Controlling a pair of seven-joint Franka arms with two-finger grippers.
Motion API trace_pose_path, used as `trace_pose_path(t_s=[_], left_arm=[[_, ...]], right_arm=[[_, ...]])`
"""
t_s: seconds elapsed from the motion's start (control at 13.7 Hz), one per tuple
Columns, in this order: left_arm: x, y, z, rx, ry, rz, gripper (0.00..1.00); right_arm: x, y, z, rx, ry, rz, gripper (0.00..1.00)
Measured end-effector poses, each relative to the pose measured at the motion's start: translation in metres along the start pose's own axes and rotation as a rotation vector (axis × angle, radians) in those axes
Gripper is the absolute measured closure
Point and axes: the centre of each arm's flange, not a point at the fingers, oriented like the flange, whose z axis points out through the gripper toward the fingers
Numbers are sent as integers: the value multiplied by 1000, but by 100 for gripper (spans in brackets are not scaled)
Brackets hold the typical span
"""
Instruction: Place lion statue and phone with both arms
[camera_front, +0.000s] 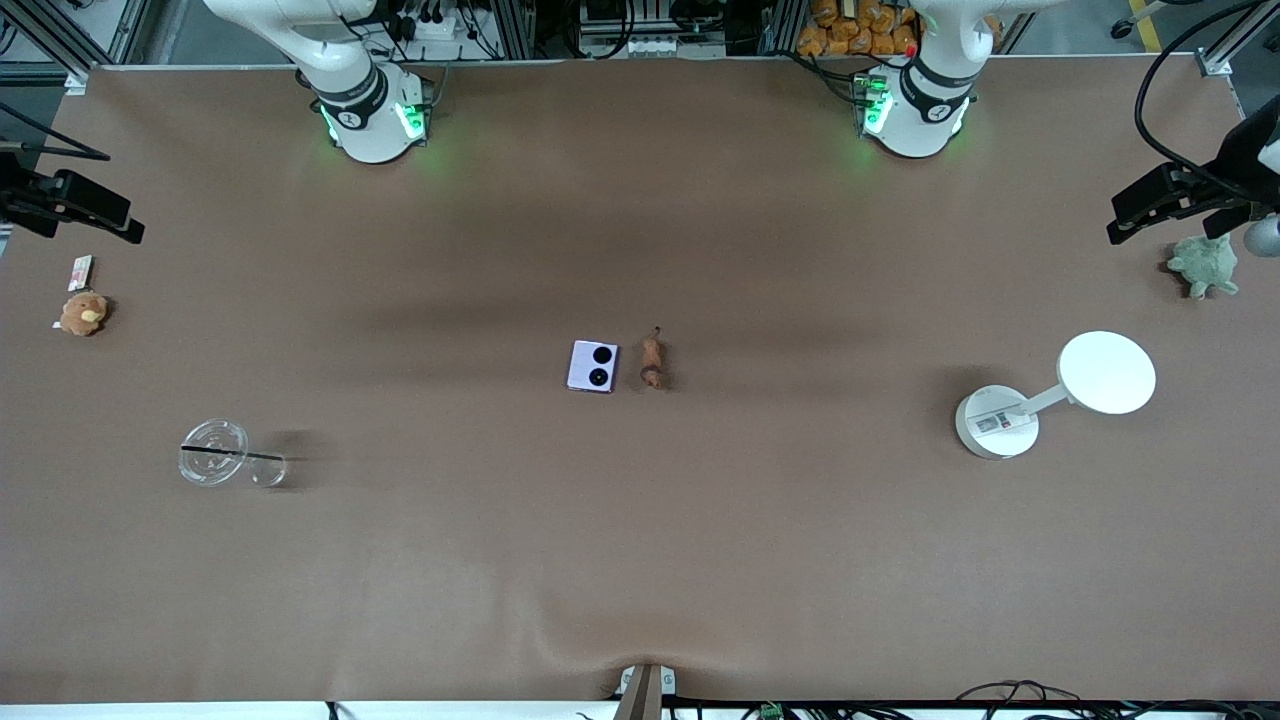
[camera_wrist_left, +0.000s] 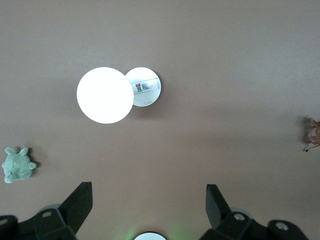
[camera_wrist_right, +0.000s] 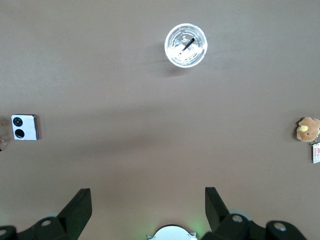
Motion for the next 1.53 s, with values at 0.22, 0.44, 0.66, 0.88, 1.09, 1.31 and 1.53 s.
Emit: trace_pose_path(t_s=[0.22,0.44,0.66,0.88,1.09,1.31,1.53], left_arm=[[0,1,0,0,-1,1,0],[0,1,0,0,-1,2,0],[1,2,2,0,-5,3,0],[5,10,11,1,-22,19,0],[9,34,23,1,-46,49,0],[15,80,45,-2,-66,48,0],[24,125,72,-18,-74,79,0]], right_arm=[[0,0,0,0,0,-1,0],[0,-2,0,-1,1,-4,0],[0,-4,0,-1,1,-7,0],[0,-4,0,-1,1,-7,0],[0,-4,0,-1,1,-7,0],[0,-4,0,-1,1,-7,0],[0,-4,0,-1,-1,-7,0]])
